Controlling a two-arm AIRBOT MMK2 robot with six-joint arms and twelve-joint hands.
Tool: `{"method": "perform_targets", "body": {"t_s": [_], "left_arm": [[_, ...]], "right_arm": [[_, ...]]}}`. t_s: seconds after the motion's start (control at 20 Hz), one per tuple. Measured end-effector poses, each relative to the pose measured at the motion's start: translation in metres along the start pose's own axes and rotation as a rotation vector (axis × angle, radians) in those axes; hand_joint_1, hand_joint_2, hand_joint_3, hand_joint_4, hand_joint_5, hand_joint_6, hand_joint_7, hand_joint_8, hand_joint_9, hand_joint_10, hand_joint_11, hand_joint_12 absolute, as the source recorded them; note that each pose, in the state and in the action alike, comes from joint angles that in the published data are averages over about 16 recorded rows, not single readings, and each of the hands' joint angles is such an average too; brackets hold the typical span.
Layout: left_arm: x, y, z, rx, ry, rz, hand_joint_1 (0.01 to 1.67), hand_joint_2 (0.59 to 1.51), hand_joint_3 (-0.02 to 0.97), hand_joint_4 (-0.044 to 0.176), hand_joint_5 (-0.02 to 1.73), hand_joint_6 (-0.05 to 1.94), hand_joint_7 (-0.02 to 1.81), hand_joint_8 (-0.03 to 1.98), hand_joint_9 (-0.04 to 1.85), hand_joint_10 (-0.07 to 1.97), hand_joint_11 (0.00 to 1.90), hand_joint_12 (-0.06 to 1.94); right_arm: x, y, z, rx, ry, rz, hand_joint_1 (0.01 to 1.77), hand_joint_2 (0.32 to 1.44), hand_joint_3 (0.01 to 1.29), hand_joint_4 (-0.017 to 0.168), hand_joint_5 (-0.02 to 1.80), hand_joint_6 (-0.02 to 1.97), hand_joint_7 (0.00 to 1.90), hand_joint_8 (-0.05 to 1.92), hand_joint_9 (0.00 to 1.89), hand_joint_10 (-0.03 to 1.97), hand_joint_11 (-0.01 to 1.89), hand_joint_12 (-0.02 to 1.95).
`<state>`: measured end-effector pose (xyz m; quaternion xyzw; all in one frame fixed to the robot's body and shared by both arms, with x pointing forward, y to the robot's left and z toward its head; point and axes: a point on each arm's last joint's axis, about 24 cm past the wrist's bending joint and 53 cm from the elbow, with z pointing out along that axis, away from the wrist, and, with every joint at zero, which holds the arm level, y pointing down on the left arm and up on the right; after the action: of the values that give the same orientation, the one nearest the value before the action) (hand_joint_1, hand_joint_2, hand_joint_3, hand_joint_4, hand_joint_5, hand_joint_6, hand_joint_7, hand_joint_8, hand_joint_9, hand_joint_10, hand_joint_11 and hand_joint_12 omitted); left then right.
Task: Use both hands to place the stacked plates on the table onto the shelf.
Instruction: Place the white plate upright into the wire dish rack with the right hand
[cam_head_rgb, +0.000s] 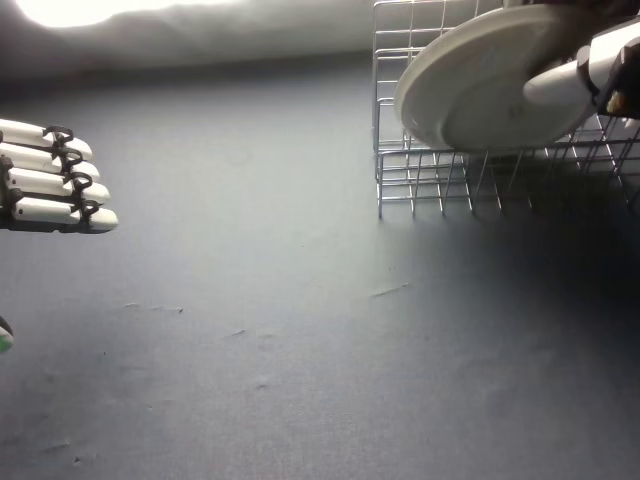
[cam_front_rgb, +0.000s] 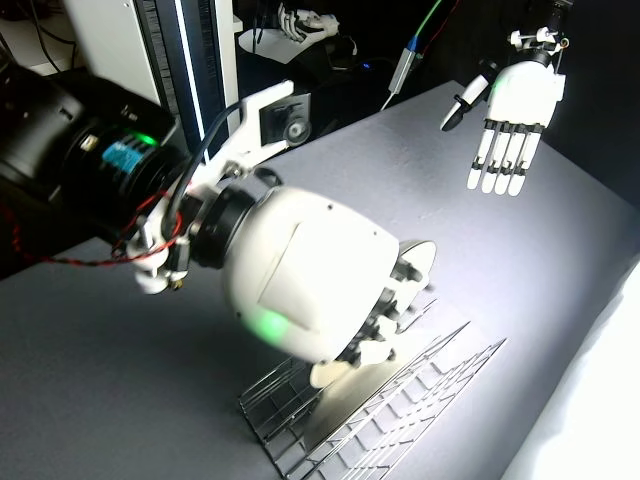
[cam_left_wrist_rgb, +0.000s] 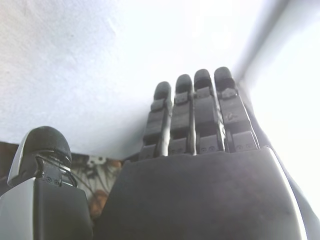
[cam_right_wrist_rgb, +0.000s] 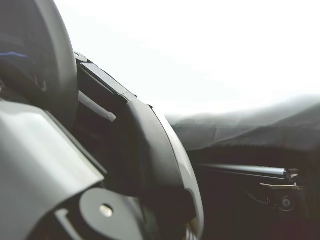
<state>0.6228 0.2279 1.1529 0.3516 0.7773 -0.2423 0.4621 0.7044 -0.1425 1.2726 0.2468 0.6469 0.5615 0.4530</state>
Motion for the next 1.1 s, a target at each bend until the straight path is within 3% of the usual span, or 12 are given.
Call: {"method": "perform_targets", "body": {"t_s": [0.55,1.1], "left_arm": [[0.0,0.0,0.0,0.002,-0.001,-0.005,0.01,1.079,0.02,0.004,0.11,0.01,0.12,0.01,0.11,0.01,0.03,0.18],[0.0,-0.001,0.0,0.003,0.0,-0.008,0.01,1.078,0.02,0.004,0.11,0.01,0.12,0.01,0.11,0.01,0.02,0.22]], "right_arm": [[-0.011,-0.026,-0.005,0.033,-0.032,-0.039,1.38,1.0,0.01,-0.008,0.9,1.0,1.06,0.76,0.98,1.11,0.76,1.33],[-0.016,-0.031,-0.007,0.037,-0.043,-0.061,1.36,1.03,0.01,-0.008,0.89,1.0,1.05,0.8,0.94,1.05,0.72,1.34]]}}
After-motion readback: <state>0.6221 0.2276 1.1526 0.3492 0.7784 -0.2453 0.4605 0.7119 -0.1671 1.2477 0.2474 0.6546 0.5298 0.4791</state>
